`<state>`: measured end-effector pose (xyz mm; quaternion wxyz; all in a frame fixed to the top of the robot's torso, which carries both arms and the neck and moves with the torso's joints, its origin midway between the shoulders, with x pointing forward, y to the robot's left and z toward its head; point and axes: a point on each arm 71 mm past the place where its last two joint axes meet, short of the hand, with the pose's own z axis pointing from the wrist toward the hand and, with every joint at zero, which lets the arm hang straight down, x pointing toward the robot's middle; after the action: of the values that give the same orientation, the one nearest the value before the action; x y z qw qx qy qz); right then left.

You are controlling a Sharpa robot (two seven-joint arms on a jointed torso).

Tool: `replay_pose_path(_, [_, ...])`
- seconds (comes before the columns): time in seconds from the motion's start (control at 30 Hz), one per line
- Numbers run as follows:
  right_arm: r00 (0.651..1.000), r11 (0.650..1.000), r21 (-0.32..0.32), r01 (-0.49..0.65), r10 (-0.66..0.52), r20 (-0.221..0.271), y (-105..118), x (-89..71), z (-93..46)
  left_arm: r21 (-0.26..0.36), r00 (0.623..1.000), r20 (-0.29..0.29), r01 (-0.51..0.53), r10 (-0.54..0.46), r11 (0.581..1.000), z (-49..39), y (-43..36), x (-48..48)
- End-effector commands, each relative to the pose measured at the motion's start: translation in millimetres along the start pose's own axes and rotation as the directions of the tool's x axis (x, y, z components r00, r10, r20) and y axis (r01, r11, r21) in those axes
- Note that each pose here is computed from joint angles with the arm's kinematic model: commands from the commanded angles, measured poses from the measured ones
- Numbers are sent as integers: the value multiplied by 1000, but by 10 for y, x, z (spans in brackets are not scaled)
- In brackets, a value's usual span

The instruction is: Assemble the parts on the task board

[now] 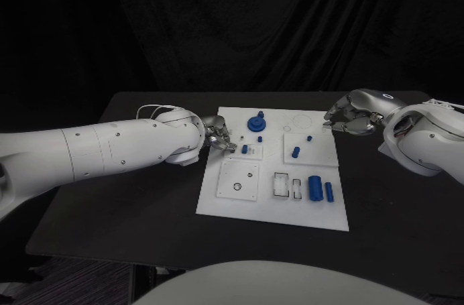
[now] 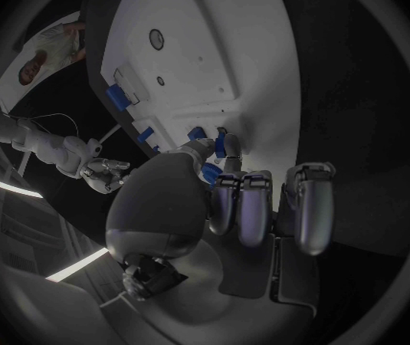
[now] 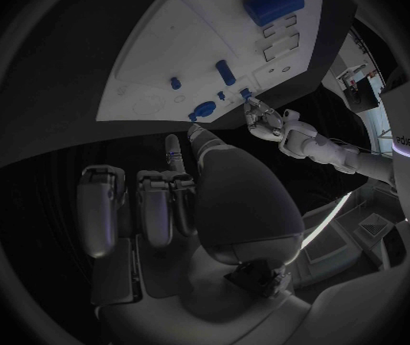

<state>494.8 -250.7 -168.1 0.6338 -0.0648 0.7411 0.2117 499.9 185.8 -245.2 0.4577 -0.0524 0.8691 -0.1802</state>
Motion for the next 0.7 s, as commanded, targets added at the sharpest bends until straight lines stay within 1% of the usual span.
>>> replay_pose_path(0.03, [1000, 1000, 22, 2, -1, -9, -16, 16, -3, 13, 1000, -15, -10, 10, 1000, -2, -15, 30])
replay_pose_path(0.4, [1000, 1000, 25, 2, -2, -15, -18, 21, -3, 16, 1000, -24, -7, 8, 1000, -2, -8, 80])
replay_pose_path(0.7, [1000, 1000, 29, 4, -3, -21, -18, 27, -1, 17, 1000, -29, -6, 7, 1000, 1, -2, 100])
